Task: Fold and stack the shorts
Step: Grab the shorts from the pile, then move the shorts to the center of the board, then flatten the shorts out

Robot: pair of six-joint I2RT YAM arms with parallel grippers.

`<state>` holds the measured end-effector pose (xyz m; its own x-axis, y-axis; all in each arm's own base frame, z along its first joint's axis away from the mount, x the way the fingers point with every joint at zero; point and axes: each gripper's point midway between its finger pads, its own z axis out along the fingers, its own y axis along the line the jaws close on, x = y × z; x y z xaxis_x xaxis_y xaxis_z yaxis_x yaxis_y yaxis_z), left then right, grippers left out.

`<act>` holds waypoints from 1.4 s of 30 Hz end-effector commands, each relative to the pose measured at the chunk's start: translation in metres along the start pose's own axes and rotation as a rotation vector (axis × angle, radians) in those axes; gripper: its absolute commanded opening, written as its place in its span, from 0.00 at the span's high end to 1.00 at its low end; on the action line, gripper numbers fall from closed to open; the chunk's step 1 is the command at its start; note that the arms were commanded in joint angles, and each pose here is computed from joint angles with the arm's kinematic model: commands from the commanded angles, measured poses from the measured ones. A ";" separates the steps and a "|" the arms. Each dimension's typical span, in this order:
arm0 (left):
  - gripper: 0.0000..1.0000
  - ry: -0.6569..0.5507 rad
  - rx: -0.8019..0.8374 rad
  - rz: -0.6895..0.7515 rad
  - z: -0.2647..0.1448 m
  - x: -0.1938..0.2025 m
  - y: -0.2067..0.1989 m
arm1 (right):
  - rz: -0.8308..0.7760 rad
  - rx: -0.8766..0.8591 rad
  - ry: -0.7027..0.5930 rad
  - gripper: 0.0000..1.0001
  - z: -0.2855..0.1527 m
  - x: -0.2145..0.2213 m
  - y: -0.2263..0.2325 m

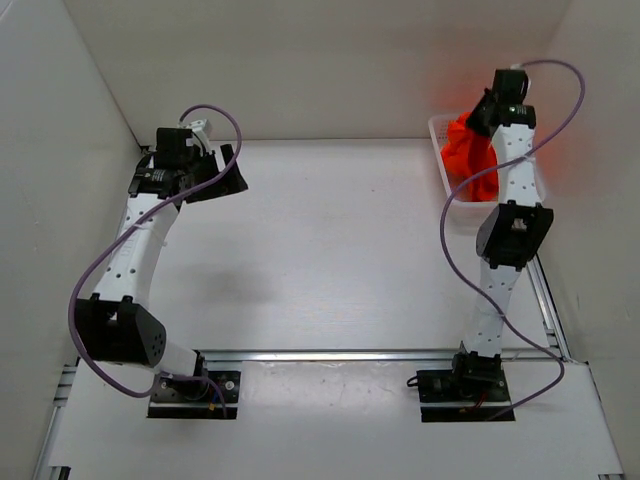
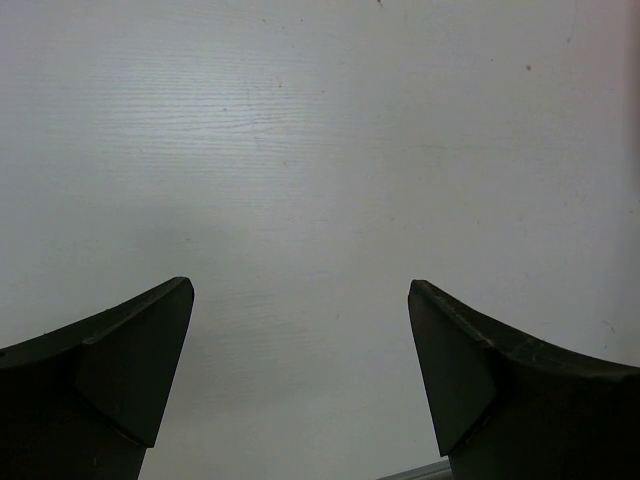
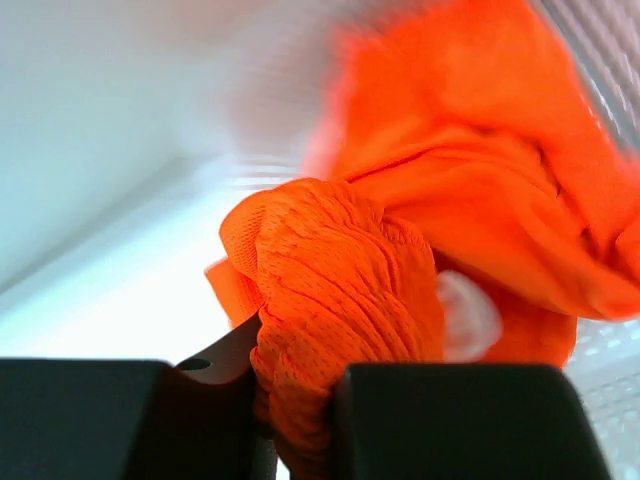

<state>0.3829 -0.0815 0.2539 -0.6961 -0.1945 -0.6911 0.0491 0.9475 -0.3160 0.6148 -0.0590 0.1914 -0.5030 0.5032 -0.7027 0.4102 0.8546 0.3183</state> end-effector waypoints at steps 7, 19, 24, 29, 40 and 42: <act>0.00 -0.028 -0.014 -0.180 -0.037 -0.015 0.016 | -0.213 -0.926 -0.416 0.99 -0.408 -0.074 0.220; 0.01 -0.100 -0.092 -0.197 -0.075 -0.014 0.031 | -0.347 -0.883 0.000 0.97 -0.367 0.101 0.220; 0.03 -0.016 -0.106 -0.227 -0.058 0.015 0.039 | -0.408 -0.589 0.291 0.22 -0.260 0.191 0.169; 0.22 0.149 -0.079 -0.219 -0.033 0.079 0.021 | -0.423 -0.448 0.321 0.18 -0.253 0.218 0.119; 0.01 0.435 -0.264 -0.390 0.003 0.230 0.028 | -0.391 -0.301 0.599 0.11 -0.263 0.351 0.020; 0.01 0.452 -0.332 -0.438 0.008 0.242 0.042 | -0.377 -0.302 0.679 0.05 -0.264 0.379 0.007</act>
<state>0.2108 -0.1030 0.0732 -0.9068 -0.3975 -0.1407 -0.3546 0.8993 -0.2558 0.2449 0.1695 0.1191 -0.9278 0.0393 -0.3710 -0.0948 0.9369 0.3365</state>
